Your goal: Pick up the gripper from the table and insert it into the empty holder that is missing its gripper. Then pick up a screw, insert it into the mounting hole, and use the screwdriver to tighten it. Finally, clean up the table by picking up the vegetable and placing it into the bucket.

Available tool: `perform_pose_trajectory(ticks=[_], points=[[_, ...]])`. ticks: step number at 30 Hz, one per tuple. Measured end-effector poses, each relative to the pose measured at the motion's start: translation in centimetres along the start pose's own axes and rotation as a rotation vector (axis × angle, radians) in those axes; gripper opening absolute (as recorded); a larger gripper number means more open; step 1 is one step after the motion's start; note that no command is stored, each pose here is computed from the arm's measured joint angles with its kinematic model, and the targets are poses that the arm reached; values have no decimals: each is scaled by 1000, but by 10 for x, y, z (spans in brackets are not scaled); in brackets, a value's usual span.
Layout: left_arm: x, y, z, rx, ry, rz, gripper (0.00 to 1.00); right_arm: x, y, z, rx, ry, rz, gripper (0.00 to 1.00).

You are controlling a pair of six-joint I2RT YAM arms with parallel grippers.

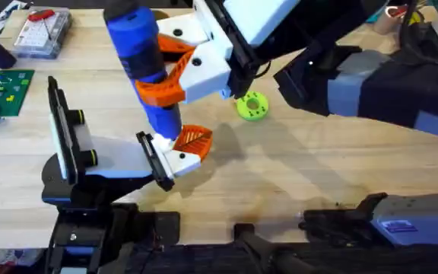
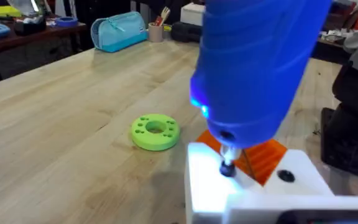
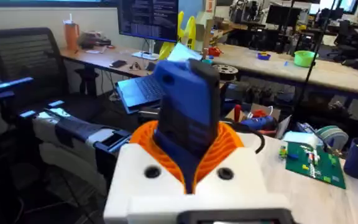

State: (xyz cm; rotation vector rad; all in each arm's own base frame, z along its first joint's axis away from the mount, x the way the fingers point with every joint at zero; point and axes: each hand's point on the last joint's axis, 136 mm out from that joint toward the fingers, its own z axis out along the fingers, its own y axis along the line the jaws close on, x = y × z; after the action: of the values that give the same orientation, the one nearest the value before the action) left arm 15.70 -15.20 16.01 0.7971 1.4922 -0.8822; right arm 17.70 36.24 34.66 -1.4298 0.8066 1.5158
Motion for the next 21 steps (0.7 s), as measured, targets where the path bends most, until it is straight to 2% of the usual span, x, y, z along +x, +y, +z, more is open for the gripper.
perform_pose_trajectory(ticks=[21], points=[[0, 0, 0, 2, 0, 0, 12, 0, 5, 6, -21, -2, -1, 26]])
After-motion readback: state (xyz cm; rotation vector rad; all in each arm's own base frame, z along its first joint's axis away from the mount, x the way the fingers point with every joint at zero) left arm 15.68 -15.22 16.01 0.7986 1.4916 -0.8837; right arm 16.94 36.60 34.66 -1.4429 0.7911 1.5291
